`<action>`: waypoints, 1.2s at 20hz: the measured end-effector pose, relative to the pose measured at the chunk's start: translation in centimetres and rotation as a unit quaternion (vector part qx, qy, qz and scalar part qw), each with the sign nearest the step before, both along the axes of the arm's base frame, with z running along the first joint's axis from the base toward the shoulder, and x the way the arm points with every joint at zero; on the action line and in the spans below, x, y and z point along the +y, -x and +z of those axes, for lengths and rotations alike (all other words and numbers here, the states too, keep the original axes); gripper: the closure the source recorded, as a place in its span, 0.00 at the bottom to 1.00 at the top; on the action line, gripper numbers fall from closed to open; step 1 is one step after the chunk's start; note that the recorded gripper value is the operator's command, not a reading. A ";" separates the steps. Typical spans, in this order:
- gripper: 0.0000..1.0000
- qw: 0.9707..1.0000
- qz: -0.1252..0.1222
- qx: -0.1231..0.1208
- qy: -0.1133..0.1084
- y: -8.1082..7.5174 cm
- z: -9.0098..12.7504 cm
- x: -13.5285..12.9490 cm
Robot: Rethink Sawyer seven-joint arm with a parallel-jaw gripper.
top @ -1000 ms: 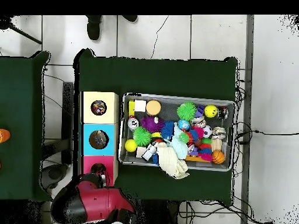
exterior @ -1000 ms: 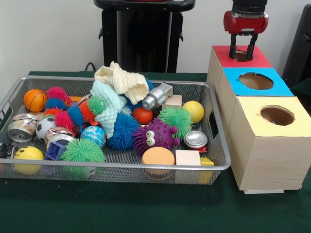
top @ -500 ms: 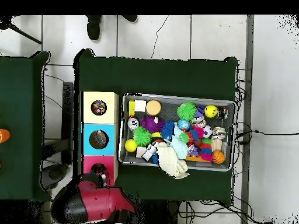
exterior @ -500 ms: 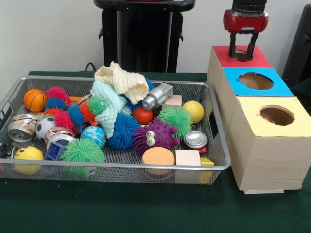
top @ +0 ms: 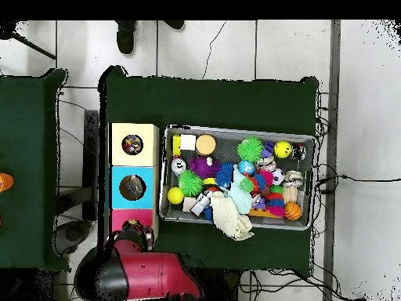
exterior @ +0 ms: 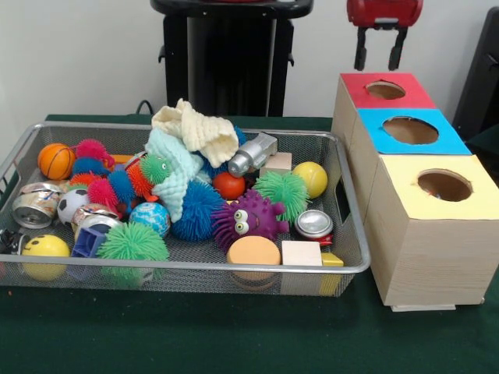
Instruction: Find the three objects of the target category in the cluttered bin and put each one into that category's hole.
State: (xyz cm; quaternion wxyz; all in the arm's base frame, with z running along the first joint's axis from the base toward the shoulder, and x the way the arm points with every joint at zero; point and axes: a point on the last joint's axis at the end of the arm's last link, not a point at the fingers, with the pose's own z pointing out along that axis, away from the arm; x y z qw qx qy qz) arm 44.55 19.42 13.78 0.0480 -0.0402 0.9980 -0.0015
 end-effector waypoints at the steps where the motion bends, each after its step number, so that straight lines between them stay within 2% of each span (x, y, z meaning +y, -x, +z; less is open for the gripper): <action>1: 0.00 1.000 -0.006 -0.001 -0.001 -0.2 0.4 -0.5; 3: 0.00 1.000 -0.023 -0.006 -0.004 -1.1 1.4 -2.0; 6: 0.00 0.999 -0.038 -0.010 -0.006 -1.9 1.6 -3.8; 14: 0.00 0.999 -0.045 -0.007 0.005 -2.4 -0.4 -9.8; 24: 0.00 0.997 -0.067 -0.026 -0.002 -4.0 0.3 -15.7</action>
